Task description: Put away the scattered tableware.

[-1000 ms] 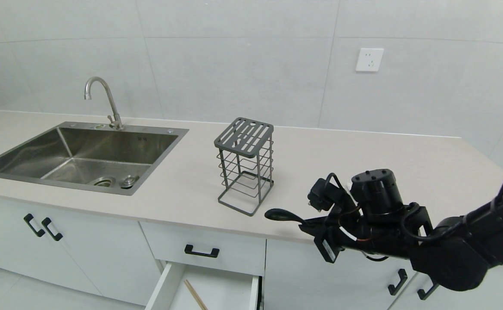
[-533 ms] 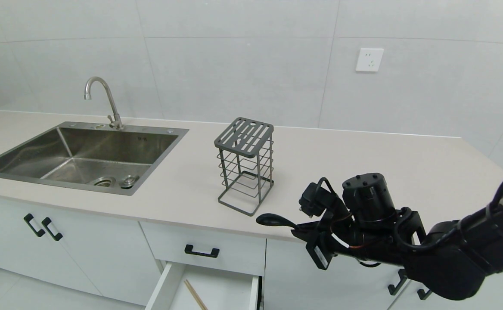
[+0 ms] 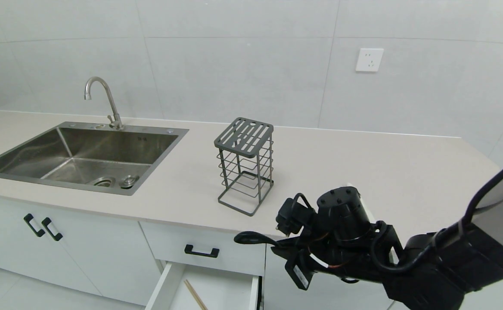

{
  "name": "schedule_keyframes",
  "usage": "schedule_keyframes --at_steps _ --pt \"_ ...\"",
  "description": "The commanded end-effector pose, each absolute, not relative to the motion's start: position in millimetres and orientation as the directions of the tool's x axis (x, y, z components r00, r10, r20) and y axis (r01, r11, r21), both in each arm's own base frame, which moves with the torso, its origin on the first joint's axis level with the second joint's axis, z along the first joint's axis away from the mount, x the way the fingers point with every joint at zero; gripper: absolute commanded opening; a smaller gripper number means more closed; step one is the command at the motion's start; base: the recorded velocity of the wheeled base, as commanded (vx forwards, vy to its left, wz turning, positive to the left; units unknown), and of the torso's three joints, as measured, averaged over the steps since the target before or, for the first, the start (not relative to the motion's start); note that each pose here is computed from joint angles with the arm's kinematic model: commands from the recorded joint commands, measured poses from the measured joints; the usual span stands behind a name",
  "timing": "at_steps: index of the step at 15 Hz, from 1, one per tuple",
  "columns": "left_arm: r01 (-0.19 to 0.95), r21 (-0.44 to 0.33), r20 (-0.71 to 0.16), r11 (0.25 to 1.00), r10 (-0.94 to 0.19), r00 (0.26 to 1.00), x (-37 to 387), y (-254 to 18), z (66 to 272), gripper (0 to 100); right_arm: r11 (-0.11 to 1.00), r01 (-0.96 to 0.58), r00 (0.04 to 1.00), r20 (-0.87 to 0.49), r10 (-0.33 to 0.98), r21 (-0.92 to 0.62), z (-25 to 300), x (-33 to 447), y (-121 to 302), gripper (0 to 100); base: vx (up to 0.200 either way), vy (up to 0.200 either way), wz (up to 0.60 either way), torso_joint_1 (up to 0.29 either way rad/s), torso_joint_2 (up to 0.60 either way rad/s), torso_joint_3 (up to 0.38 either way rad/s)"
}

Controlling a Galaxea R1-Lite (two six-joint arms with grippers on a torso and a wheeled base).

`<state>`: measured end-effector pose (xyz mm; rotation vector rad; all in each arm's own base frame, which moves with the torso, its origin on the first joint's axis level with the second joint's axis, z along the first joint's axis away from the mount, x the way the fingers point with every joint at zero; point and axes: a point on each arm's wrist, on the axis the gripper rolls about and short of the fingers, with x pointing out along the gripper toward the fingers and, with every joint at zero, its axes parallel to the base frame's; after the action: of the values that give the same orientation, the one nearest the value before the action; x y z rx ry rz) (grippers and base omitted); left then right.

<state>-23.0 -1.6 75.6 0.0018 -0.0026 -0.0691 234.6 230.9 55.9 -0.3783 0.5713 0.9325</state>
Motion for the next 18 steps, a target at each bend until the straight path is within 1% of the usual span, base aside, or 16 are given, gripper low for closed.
schedule_keyframes --at_steps 1,3,6,10,14,18 --pt "0.069 0.002 0.002 0.998 -0.069 0.998 -23 -2 76 100 0.520 -0.854 0.436 -0.598 0.672 -0.039 49 239 257 0 0.000 0.000 0.00 0.000 0.00 0.000" --pt "0.069 0.002 0.002 0.998 -0.069 0.998 -23 -2 76 100 0.518 -0.855 0.399 -0.589 0.703 0.039 43 234 281 0 0.000 0.000 0.00 0.000 0.00 0.000" --pt "0.069 0.002 0.002 0.998 -0.069 0.998 -23 -2 76 100 0.447 -0.891 0.343 -0.532 0.774 0.077 50 239 306 0 0.000 0.000 0.00 0.000 0.00 0.000" --pt "0.069 0.002 0.002 0.998 -0.069 0.998 -23 -2 76 100 0.411 -0.909 0.330 -0.491 0.806 0.065 53 242 330 0 0.000 0.000 0.00 0.000 0.00 0.000" --pt "0.069 0.002 0.002 0.998 -0.069 0.998 -23 -2 76 100 0.400 -0.915 0.336 -0.443 0.831 0.056 55 253 350 0 0.000 0.000 0.00 0.000 0.00 0.000" --pt "0.069 0.002 0.002 0.998 -0.069 0.998 -23 -2 76 100 0.377 -0.925 0.317 -0.435 0.843 0.056 45 259 361 0 0.000 0.000 0.00 -0.021 0.05 0.024"
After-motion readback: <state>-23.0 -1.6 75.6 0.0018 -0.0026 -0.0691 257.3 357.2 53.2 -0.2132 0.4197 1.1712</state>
